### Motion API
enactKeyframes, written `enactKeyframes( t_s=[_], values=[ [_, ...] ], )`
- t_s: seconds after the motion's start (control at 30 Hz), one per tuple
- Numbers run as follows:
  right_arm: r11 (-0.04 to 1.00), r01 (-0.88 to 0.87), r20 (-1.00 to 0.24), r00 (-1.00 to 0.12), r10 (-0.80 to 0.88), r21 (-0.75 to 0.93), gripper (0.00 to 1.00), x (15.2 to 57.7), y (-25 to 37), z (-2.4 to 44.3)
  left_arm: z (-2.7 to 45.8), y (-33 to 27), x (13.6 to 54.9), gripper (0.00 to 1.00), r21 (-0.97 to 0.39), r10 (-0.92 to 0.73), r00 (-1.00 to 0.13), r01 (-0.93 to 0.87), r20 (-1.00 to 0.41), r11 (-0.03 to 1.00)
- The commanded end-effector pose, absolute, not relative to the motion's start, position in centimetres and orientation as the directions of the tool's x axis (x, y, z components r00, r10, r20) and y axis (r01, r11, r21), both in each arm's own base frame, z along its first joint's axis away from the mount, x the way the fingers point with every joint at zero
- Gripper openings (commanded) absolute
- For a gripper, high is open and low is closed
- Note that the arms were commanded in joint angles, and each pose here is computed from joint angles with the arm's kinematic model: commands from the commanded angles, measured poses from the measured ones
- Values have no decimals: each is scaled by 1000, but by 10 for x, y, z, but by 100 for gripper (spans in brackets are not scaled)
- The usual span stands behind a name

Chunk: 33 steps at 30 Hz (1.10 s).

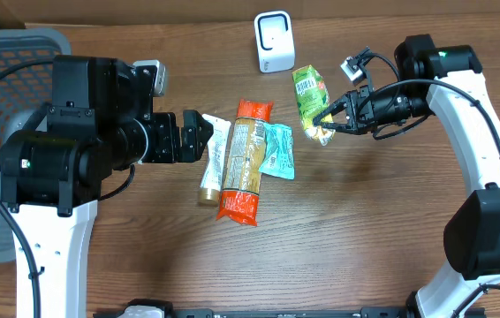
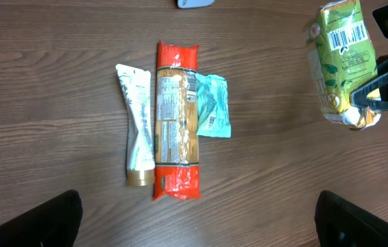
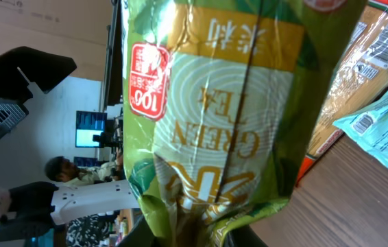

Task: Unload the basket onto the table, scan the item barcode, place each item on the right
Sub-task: 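Lift the green pouch with the right gripper toward the white scanner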

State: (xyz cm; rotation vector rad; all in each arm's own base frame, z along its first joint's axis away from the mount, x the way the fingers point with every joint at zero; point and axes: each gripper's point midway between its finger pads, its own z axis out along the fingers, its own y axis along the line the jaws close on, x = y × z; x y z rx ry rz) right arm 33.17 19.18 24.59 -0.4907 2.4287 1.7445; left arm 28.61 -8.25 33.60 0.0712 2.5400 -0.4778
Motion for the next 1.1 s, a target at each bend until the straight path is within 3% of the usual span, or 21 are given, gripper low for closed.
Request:
enactKeyframes(
  t_s=[0.0, 0.07, 0.17, 0.27, 0.37, 0.47, 0.53, 0.67, 0.83, 0.93, 1.07],
  values=[
    [268, -424, -382, -903, -197, 865, 4, 336, 195, 274, 336, -86, 287, 100, -316, -20, -846, 177, -532, 932],
    [435, -411, -362, -912, -194, 801, 4, 351, 188, 279, 336, -86, 287, 100, -316, -20, -846, 177, -532, 932],
    [635, -426, -428, -889, -163, 644, 4, 376, 176, 301, 336, -86, 287, 100, -316, -20, -846, 177, -532, 932],
    [861, -367, -577, -809, -110, 351, 4, 414, 147, 332, 336, -86, 287, 100, -316, -20, -846, 177, -532, 932],
    [975, -218, -738, -664, -119, 39, 4, 450, 123, 367, 336, -86, 287, 100, -316, -20, -846, 177, -533, 932],
    [988, -77, -815, -558, -154, -134, 4, 473, 123, 385, 336, -86, 287, 100, -316, -20, -846, 177, -533, 932],
    [971, -81, -817, -528, -232, -224, 4, 486, 135, 379, 336, -86, 287, 100, -316, -20, -846, 177, -533, 932],
    [914, -48, -764, -533, -364, -402, 4, 534, 146, 333, 336, -86, 287, 100, -316, -20, -846, 177, -533, 932],
    [877, -54, -738, -516, -435, -478, 4, 580, 160, 285, 336, -86, 287, 100, -316, -20, -846, 177, -532, 932],
    [816, -22, -703, -495, -511, -577, 4, 606, 159, 265, 336, -86, 287, 99, -316, -20, -846, 177, -532, 932],
    [646, -92, -530, -490, -692, -758, 4, 626, 160, 234, 336, -86, 287, 100, -316, -20, -846, 177, -533, 932]
  ],
)
